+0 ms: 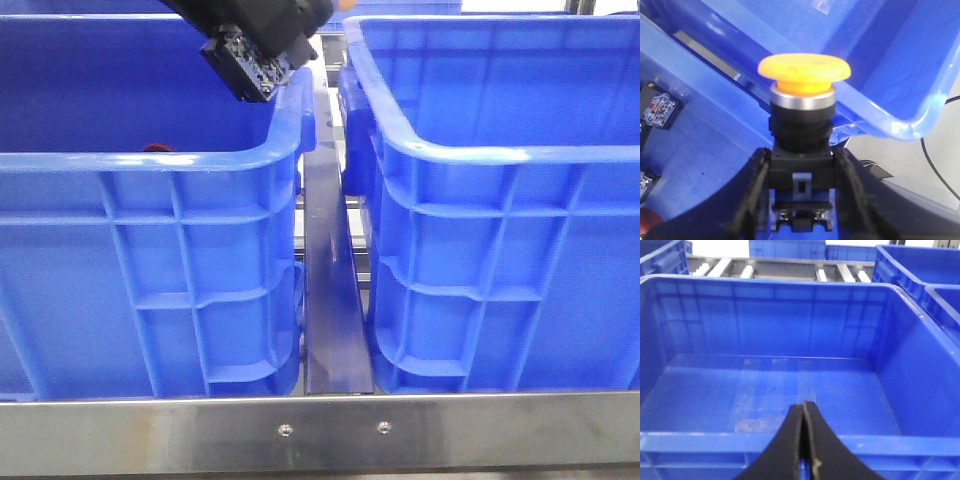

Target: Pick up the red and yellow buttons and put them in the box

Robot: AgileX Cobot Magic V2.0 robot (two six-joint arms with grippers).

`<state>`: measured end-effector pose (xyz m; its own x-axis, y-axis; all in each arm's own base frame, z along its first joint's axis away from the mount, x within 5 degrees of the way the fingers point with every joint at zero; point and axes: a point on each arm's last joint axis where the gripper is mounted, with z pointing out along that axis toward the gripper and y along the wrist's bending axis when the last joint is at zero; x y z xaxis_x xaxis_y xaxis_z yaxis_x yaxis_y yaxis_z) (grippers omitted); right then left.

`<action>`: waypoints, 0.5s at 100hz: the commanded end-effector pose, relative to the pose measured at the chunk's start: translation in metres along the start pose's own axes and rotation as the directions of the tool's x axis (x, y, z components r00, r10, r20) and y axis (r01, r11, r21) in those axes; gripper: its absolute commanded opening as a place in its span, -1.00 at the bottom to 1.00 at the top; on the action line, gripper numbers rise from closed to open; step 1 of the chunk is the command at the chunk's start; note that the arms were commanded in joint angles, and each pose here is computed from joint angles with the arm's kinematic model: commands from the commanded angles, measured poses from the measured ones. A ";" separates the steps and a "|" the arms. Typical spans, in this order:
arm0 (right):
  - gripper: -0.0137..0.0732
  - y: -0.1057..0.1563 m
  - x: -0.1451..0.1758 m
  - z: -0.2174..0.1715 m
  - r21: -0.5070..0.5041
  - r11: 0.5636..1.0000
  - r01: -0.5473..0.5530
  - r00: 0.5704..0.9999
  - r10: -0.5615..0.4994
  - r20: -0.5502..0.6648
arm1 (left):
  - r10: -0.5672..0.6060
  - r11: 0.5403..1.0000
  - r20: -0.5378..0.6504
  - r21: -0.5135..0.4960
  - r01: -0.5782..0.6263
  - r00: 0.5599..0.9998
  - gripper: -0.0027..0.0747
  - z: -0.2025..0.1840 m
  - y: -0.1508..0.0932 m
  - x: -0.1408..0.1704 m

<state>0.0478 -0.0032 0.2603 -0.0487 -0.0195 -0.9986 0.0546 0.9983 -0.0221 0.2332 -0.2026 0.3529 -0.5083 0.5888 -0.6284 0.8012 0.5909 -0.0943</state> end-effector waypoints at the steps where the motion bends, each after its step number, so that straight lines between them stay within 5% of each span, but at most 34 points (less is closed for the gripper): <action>1: -0.92 -0.001 -0.027 0.004 0.000 1.000 0.007 1.000 -0.007 0.021 | 0.001 1.000 0.116 0.001 -0.001 0.993 -0.80 -0.020 -0.007 -0.012; 31: -0.88 -0.001 -0.070 0.044 -0.001 1.000 0.008 0.982 -0.008 -0.187 | 0.000 1.000 0.116 0.003 0.000 0.993 -0.80 -0.020 -0.007 -0.012; 38: -0.69 -0.001 -0.078 0.056 -0.002 1.000 0.008 0.977 -0.008 -0.213 | 0.000 1.000 0.116 0.003 0.000 0.993 -0.80 -0.020 -0.007 -0.012; 50: -0.05 -0.001 -0.087 0.076 -0.003 1.000 0.008 0.963 -0.009 -0.268 | 0.000 1.000 0.116 0.003 0.000 0.993 -0.80 -0.020 -0.007 -0.012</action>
<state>0.1136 -0.0066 0.3235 -0.3677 -0.0027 -0.9299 0.0537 0.9983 -0.0242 0.2332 -0.2026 0.3529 -0.5083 0.5888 -0.6284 0.8012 0.5909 -0.0943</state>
